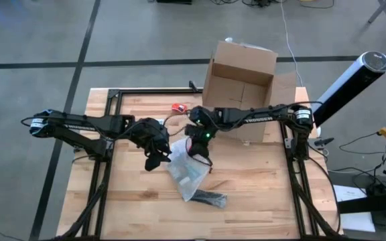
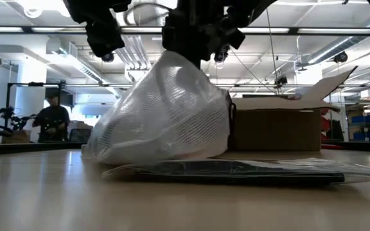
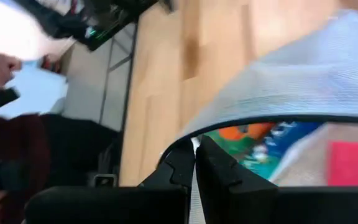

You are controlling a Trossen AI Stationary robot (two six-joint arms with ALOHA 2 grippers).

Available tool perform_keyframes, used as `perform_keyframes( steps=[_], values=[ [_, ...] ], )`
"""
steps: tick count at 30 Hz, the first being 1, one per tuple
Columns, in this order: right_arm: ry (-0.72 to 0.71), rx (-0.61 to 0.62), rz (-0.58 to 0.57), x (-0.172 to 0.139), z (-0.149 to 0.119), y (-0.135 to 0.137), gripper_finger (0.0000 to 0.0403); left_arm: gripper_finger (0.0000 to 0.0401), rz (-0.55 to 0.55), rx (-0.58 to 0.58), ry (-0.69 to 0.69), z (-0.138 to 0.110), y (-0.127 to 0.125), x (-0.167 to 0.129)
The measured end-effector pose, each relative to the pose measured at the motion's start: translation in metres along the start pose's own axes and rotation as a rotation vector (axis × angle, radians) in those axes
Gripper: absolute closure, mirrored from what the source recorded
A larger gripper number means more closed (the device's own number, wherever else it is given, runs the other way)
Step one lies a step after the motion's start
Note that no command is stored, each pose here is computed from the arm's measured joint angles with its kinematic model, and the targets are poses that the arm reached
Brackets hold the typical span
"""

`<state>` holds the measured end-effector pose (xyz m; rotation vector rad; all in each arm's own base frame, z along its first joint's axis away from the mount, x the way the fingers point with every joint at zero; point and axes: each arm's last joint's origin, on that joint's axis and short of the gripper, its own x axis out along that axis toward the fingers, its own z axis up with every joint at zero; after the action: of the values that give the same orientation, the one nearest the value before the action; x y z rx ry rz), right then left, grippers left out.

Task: Unpack boxes

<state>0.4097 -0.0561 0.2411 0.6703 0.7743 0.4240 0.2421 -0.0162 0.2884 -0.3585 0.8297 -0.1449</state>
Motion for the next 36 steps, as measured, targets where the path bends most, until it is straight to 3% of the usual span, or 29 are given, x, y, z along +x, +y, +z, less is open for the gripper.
perform_keyframes(
  steps=[3, 8, 10, 12, 17, 21, 28, 36],
  values=[
    [-0.023, 0.016, -0.017, -0.012, 0.004, -0.006, 0.0403, 0.0246, 0.106, 0.000, 0.007, -0.003, 0.003, -0.001],
    [-0.075, 0.025, -0.027, -0.033, 0.011, -0.006, 0.0403, 0.0246, 0.457, -0.013, 0.031, -0.012, 0.017, -0.008],
    [-0.088, 0.035, -0.035, -0.041, 0.012, -0.007, 0.0403, 0.0246, 0.531, -0.057, 0.050, -0.013, 0.027, -0.010],
    [-0.100, 0.047, -0.045, -0.046, 0.014, -0.010, 0.0403, 0.0241, 0.578, -0.175, 0.068, -0.013, 0.044, -0.010],
    [-0.115, 0.092, -0.051, -0.059, 0.015, -0.017, 0.0395, 0.0200, 0.556, -0.483, 0.076, -0.017, 0.094, -0.004],
    [-0.108, 0.106, -0.047, -0.066, 0.015, -0.019, 0.0352, 0.0147, 0.530, -0.659, 0.073, -0.020, 0.128, 0.003],
    [-0.125, 0.072, -0.059, -0.076, 0.016, -0.019, 0.0247, 0.0072, 0.574, -0.797, 0.145, -0.027, 0.161, 0.024],
    [-0.073, 0.040, -0.076, -0.078, 0.009, -0.019, 0.0186, 0.0054, 0.674, -0.892, 0.143, -0.032, 0.173, 0.038]
  ],
)
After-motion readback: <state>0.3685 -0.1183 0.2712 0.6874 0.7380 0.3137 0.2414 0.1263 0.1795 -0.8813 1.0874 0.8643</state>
